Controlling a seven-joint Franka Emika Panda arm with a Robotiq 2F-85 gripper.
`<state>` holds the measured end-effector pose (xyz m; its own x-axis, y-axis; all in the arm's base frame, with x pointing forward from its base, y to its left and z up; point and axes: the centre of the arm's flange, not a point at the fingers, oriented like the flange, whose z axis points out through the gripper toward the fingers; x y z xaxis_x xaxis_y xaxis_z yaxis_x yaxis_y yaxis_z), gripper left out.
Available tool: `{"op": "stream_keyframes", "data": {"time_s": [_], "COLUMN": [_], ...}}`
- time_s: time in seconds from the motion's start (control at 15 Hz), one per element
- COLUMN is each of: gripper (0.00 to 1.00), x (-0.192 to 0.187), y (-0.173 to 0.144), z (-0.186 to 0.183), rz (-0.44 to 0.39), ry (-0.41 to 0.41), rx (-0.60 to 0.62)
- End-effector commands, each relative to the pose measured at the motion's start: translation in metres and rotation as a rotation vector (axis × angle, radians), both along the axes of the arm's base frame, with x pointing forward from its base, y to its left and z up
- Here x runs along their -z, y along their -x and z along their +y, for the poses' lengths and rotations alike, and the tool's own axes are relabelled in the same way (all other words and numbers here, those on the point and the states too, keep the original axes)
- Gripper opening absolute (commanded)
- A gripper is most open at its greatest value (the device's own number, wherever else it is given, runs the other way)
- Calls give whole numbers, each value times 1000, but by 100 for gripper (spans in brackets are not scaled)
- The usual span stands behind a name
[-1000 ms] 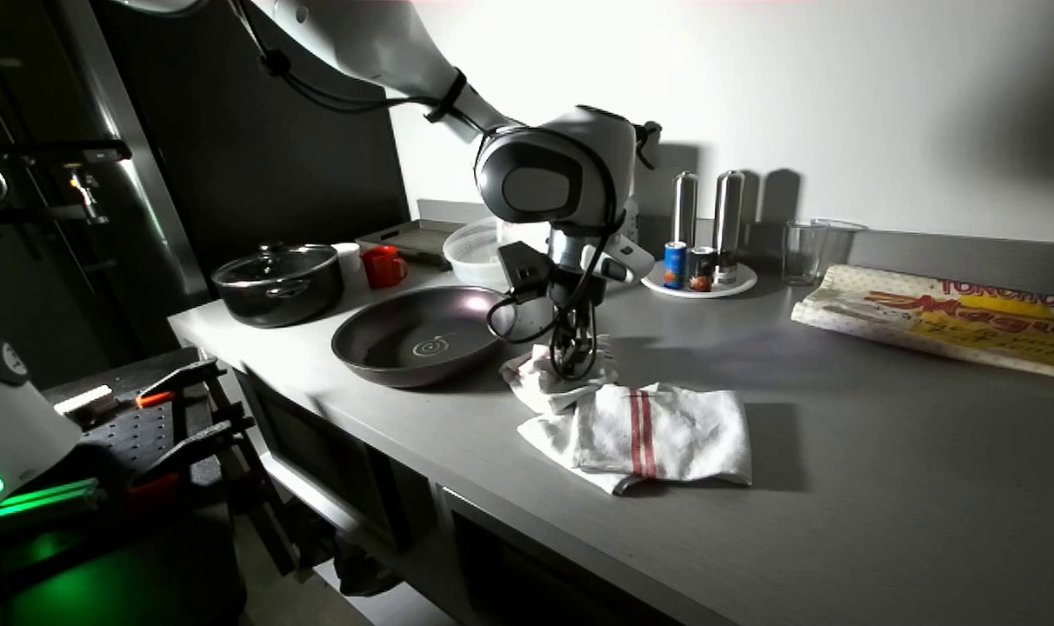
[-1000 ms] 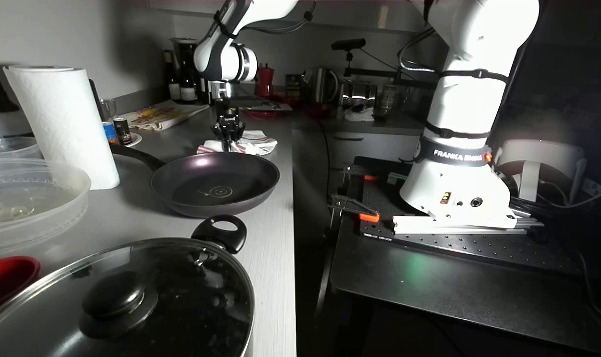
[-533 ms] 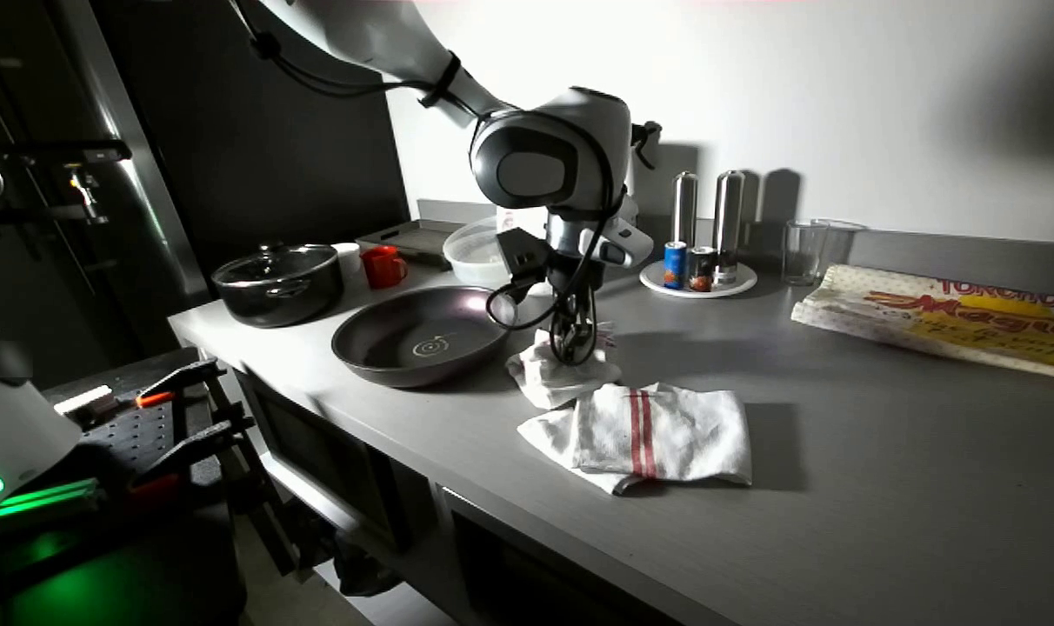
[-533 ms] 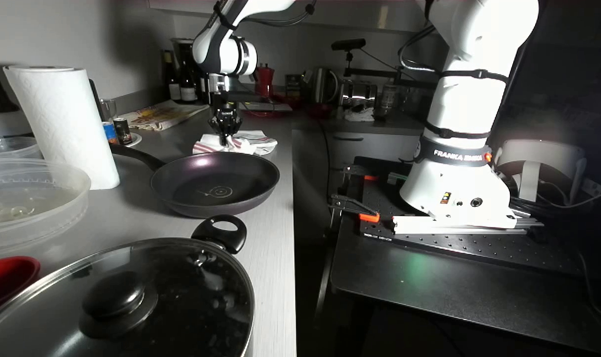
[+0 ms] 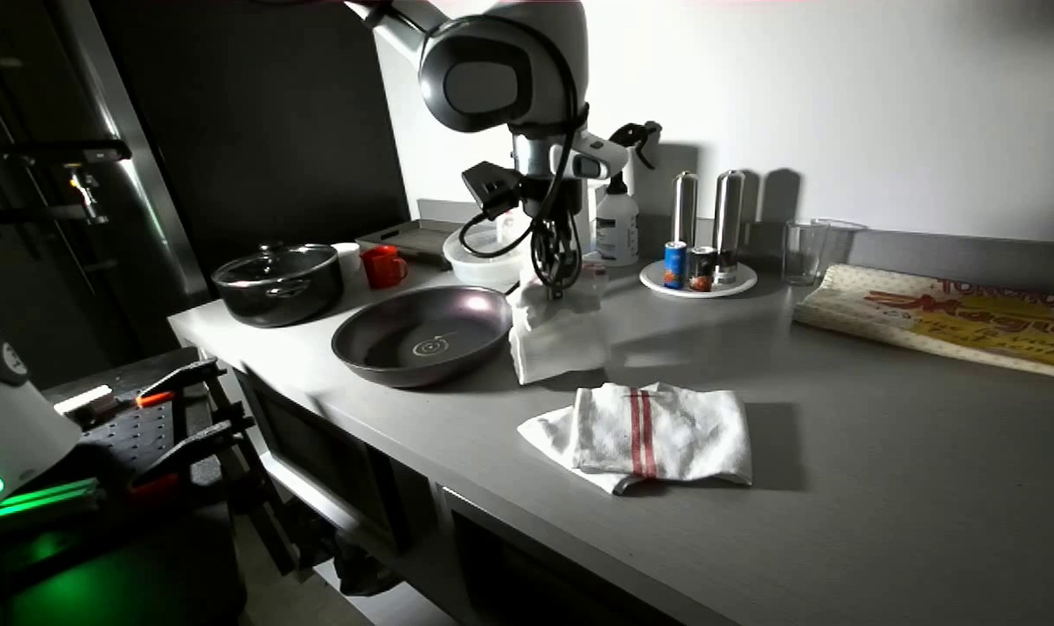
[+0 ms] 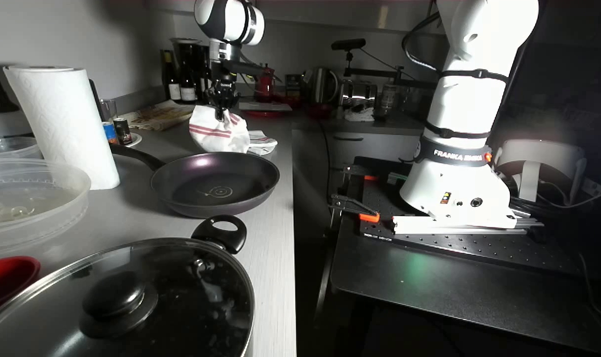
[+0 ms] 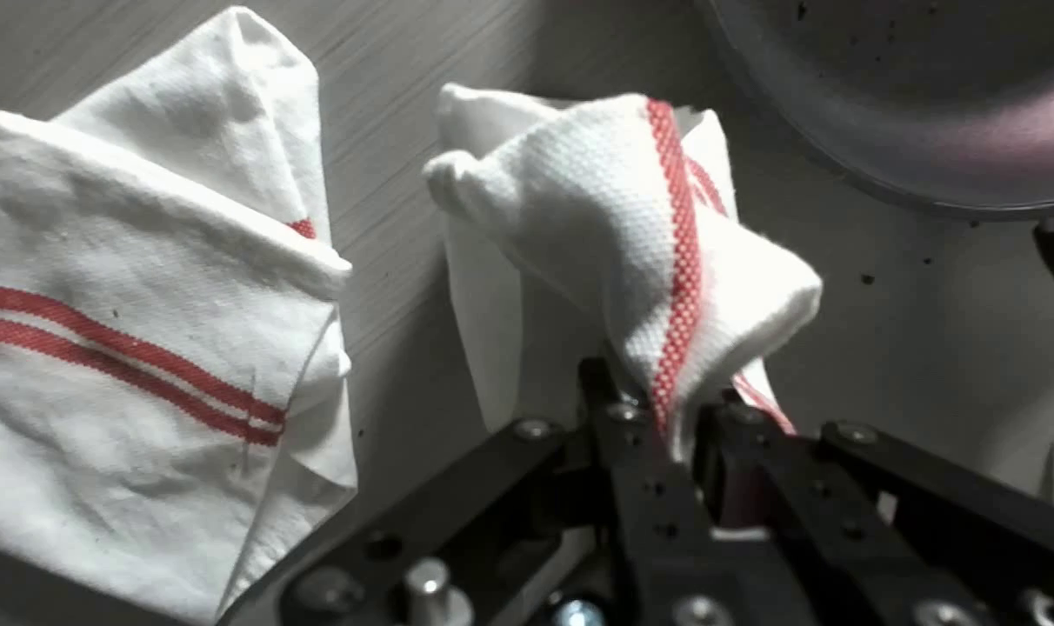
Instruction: Use the towel next to the pan to wipe inside the pan
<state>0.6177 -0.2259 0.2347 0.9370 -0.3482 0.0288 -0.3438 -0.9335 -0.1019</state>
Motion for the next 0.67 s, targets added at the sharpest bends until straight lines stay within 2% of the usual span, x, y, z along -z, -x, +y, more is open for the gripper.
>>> {"op": "stream_keyframes", "data": {"time_s": [0.0,0.4,0.6], "gripper": [3,3,3], "x": [-39,-86,-95], "y": [32,55,68], "z": [33,94,134], "rz": [-52,-73,-68], "ry": [-11,6,21], "rx": [-64,-210,-270]}}
